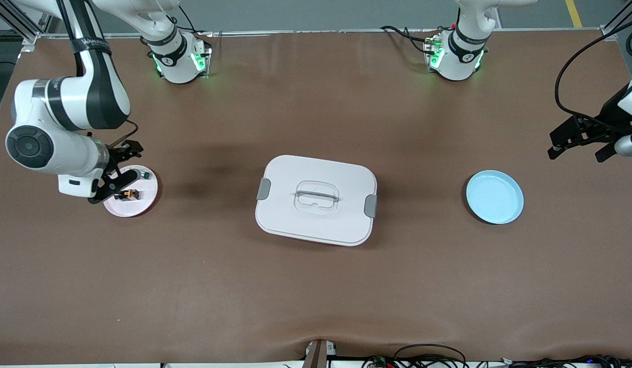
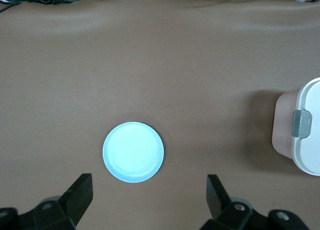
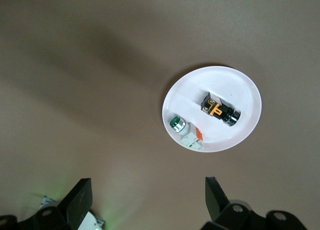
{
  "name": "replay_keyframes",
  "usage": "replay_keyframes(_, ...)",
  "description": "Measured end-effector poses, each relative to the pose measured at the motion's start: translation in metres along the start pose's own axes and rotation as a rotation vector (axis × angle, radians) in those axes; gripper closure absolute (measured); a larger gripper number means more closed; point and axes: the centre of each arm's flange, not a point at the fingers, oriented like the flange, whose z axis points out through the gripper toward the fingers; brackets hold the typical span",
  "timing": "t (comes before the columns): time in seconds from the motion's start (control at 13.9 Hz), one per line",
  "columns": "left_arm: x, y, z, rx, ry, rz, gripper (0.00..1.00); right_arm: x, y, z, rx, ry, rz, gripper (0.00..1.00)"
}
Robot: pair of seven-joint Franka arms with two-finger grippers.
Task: Transfer orange switch to right arm and place
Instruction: 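Open the right gripper and raise it off the white plate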
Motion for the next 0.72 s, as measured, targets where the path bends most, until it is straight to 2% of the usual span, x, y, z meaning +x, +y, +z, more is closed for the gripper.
replay_keyframes(0.29, 0.011, 0.005, 0.003, 0.000, -0.042, -0.041, 0.00, -0.004, -0.010, -0.039, 0.083, 0.016, 0.079, 0.00)
replay_keyframes(0.43, 0.008, 0.016, 0.001, -0.003, -0.063, -0.059, 0.00, -0.013, -0.005, -0.057, 0.090, 0.016, 0.141, 0.00)
replay_keyframes(0.72, -0.006, 0.031, -0.010, -0.004, -0.061, -0.045, 0.00, -0.034, 0.008, -0.081, 0.093, 0.039, 0.238, 0.00)
